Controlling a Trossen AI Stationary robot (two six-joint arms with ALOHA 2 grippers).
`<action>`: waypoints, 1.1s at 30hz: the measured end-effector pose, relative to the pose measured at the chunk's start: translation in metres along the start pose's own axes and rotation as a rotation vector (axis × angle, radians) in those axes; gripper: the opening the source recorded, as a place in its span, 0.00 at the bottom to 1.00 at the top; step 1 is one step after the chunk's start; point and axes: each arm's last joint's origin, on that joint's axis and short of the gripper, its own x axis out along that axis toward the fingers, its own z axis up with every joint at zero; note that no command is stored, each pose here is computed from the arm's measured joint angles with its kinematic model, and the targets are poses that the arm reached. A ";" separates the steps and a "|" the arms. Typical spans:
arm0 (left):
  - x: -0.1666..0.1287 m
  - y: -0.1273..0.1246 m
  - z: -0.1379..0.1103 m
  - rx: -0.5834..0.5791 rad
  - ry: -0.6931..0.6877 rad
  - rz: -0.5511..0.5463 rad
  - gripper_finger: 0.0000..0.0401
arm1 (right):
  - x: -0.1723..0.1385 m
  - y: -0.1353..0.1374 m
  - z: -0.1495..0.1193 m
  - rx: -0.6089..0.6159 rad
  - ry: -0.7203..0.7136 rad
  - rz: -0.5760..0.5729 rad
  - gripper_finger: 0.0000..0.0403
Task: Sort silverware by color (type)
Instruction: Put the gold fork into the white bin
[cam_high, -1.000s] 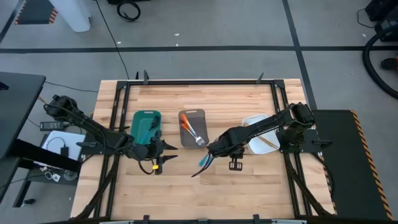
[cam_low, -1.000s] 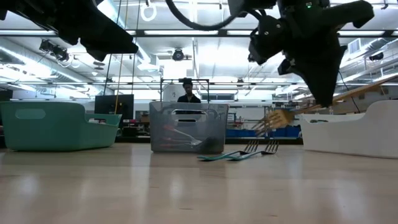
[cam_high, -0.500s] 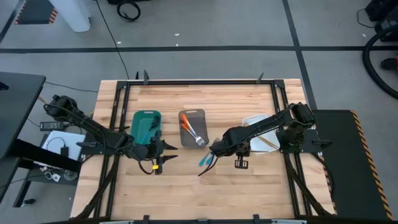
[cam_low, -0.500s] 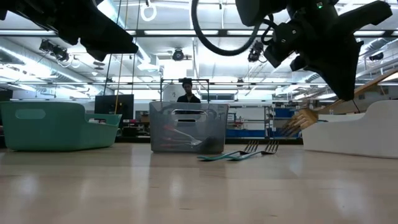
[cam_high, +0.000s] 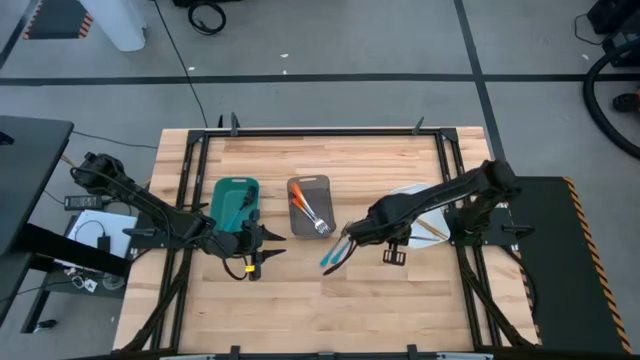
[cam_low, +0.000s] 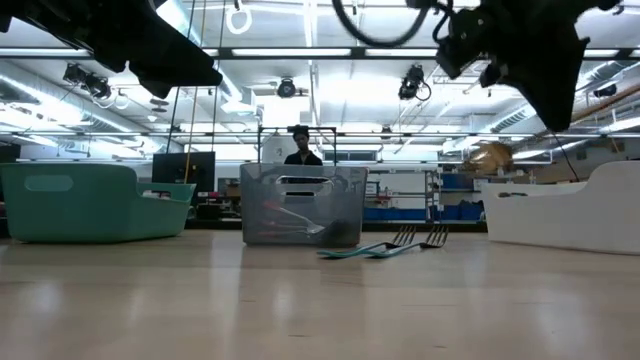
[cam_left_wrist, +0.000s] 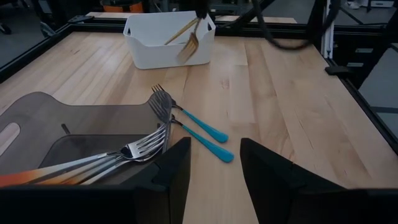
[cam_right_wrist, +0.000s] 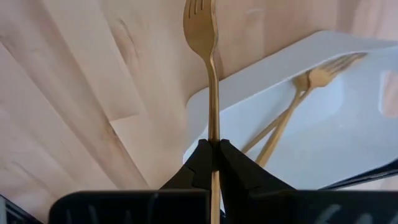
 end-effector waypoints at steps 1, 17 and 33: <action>0.000 0.000 0.000 0.000 0.000 0.000 0.37 | -0.003 -0.002 -0.003 0.011 -0.016 0.002 0.04; 0.000 0.000 0.000 -0.003 0.000 0.000 0.37 | -0.025 -0.022 -0.030 0.180 -0.131 -0.070 0.04; 0.000 0.000 0.000 -0.004 -0.001 0.000 0.37 | 0.002 -0.037 -0.051 0.257 -0.057 -0.100 0.04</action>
